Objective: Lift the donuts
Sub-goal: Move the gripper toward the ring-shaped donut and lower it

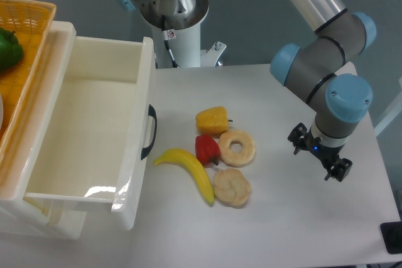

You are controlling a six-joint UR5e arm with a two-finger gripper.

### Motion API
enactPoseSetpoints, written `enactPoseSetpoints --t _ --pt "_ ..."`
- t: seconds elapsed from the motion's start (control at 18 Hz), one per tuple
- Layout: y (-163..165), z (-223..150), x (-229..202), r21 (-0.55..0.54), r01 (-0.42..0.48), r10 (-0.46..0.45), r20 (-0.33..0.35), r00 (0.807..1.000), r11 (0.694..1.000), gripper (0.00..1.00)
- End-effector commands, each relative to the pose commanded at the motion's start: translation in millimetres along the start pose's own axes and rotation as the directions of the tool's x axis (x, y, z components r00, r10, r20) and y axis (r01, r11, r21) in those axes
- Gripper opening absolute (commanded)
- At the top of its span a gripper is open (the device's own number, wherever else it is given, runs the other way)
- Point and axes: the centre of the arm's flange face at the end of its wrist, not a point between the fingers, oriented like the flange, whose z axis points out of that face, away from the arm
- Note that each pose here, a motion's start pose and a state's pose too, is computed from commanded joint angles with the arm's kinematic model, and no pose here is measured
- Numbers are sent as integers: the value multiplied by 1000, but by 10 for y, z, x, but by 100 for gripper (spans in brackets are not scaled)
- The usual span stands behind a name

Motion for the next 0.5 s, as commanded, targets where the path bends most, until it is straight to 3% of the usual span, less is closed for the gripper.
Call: enactPoseSetpoints --t 0.28,0.39,0.5 --pt "-16 66 113 1 8 -8 -22 1000 1000 100" --pt "-13 266 249 -3 9 -9 -58 998 1000 100" --pt "-3 383 390 -3 12 -12 -48 999 1000 100"
